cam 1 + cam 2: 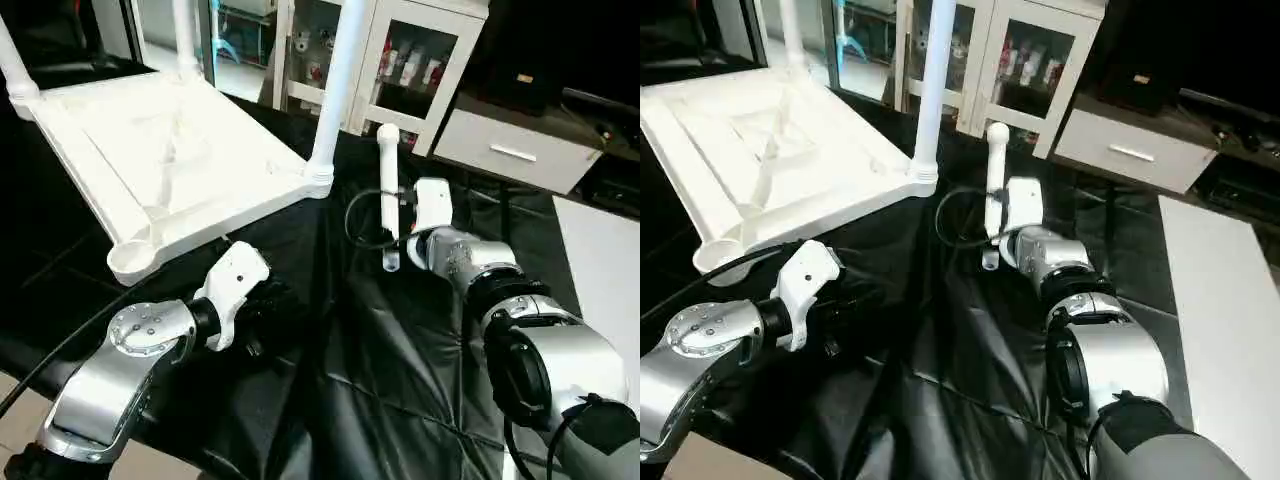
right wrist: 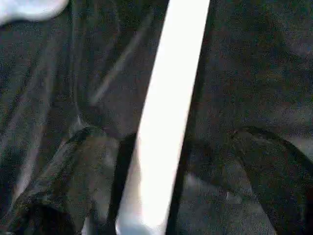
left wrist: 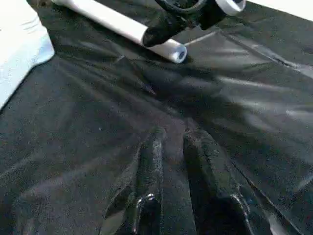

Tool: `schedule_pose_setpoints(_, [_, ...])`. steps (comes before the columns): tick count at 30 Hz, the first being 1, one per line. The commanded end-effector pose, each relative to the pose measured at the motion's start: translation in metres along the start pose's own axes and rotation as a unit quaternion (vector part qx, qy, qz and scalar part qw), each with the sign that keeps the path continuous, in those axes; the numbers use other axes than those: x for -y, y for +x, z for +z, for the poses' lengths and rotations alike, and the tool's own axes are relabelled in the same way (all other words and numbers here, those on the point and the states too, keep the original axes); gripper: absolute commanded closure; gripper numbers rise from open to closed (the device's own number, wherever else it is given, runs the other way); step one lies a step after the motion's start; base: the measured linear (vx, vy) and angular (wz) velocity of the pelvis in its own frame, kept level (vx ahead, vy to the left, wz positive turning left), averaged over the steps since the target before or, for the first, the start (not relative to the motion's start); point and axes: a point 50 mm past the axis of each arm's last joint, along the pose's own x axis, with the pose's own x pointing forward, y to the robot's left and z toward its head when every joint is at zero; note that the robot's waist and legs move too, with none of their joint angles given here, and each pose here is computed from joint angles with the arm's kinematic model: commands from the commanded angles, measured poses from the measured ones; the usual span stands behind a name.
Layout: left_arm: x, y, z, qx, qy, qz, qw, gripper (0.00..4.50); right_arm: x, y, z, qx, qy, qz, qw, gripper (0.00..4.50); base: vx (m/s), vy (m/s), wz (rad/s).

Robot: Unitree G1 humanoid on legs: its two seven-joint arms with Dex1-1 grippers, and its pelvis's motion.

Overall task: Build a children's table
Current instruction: Pick table leg

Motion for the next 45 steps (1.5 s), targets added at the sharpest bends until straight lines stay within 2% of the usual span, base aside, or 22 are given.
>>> schedule_pose_setpoints(1, [0.004, -0.003, 0.003, 0.003, -0.001, -0.004, 1.000, 3.58, 0.009, -0.002, -0.004, -0.020, -0.002, -0.004, 1.000, 0.43, 0.000, 0.000, 0.00])
schedule_pose_setpoints(2, [0.005, -0.004, 0.003, 0.001, -0.003, -0.004, 1.000, 3.58, 0.009, -0.002, -0.005, -0.024, -0.003, -0.005, 1.000, 0.72, 0.000, 0.000, 0.00])
schedule_pose_setpoints(6, [0.007, -0.005, 0.002, -0.002, -0.007, -0.007, 1.000, 3.58, 0.009, -0.002, -0.006, -0.033, -0.005, -0.005, 0.999, 0.84, 0.000, 0.000, 0.00])
schedule_pose_setpoints(7, [0.008, -0.004, 0.002, -0.002, -0.008, -0.009, 1.000, 3.58, 0.009, -0.002, -0.007, -0.037, -0.005, -0.003, 0.999, 1.18, 0.000, 0.000, 0.00])
schedule_pose_setpoints(8, [0.008, -0.004, 0.001, -0.002, -0.009, -0.010, 1.000, 3.58, 0.009, -0.002, -0.007, -0.038, -0.004, -0.002, 0.999, 1.24, 0.000, 0.000, 0.00])
schedule_pose_setpoints(10, [0.009, -0.002, 0.001, -0.003, -0.009, -0.010, 1.000, 3.58, 0.010, -0.002, -0.008, -0.038, 0.005, -0.004, 0.999, 1.25, 0.000, 0.000, 0.00])
schedule_pose_setpoints(14, [0.009, 0.000, 0.000, -0.007, -0.005, -0.010, 1.000, 3.58, 0.013, -0.002, -0.012, -0.036, 0.031, 0.001, 0.999, 1.72, 0.000, 0.000, 0.00])
schedule_pose_setpoints(17, [0.009, 0.002, 0.000, -0.007, -0.005, -0.010, 1.000, 3.58, 0.015, -0.001, -0.015, -0.032, 0.043, 0.008, 0.999, 1.87, 0.000, 0.000, 0.00])
schedule_pose_setpoints(19, [0.009, 0.003, 0.000, -0.007, -0.005, -0.010, 1.000, 3.58, 0.016, -0.001, -0.018, -0.032, 0.068, 0.022, 0.997, 2.21, 0.000, 0.000, 0.00])
schedule_pose_setpoints(20, [0.010, 0.003, 0.000, -0.007, -0.005, -0.011, 1.000, 3.58, 0.016, -0.001, -0.020, -0.033, 0.074, 0.031, 0.996, 2.21, 0.000, 0.000, 0.00])
schedule_pose_setpoints(25, [0.009, 0.004, 0.001, -0.007, -0.006, -0.013, 1.000, 3.58, 0.017, -0.001, -0.029, -0.049, 0.085, 0.049, 0.994, 2.75, 0.000, 0.000, 0.00])
schedule_pose_setpoints(30, [0.009, 0.005, 0.001, -0.008, -0.005, -0.014, 1.000, 3.58, 0.020, -0.002, -0.038, -0.073, 0.066, 0.047, 0.994, 3.06, 0.000, 0.000, 0.00])
schedule_pose_setpoints(33, [0.009, 0.005, 0.001, -0.008, -0.007, -0.013, 1.000, 3.58, 0.020, -0.002, -0.038, -0.076, 0.059, 0.047, 0.994, 3.24, 0.000, 0.000, 0.00])
schedule_pose_setpoints(39, [0.011, 0.006, 0.000, -0.008, -0.008, -0.012, 1.000, 3.58, 0.023, -0.003, -0.031, -0.051, 0.056, 0.063, 0.995, 3.30, 0.000, 0.000, 0.00])
schedule_pose_setpoints(43, [0.012, 0.007, 0.000, -0.005, -0.007, -0.009, 1.000, 3.58, 0.037, -0.008, -0.026, -0.039, 0.066, 0.054, 0.996, 3.31, 0.000, 0.000, 0.00])
schedule_pose_setpoints(45, [0.012, 0.007, 0.001, -0.004, -0.007, -0.009, 1.000, 3.58, 0.039, -0.009, -0.025, -0.036, 0.071, 0.054, 0.995, 3.31, 0.000, 0.000, 0.00])
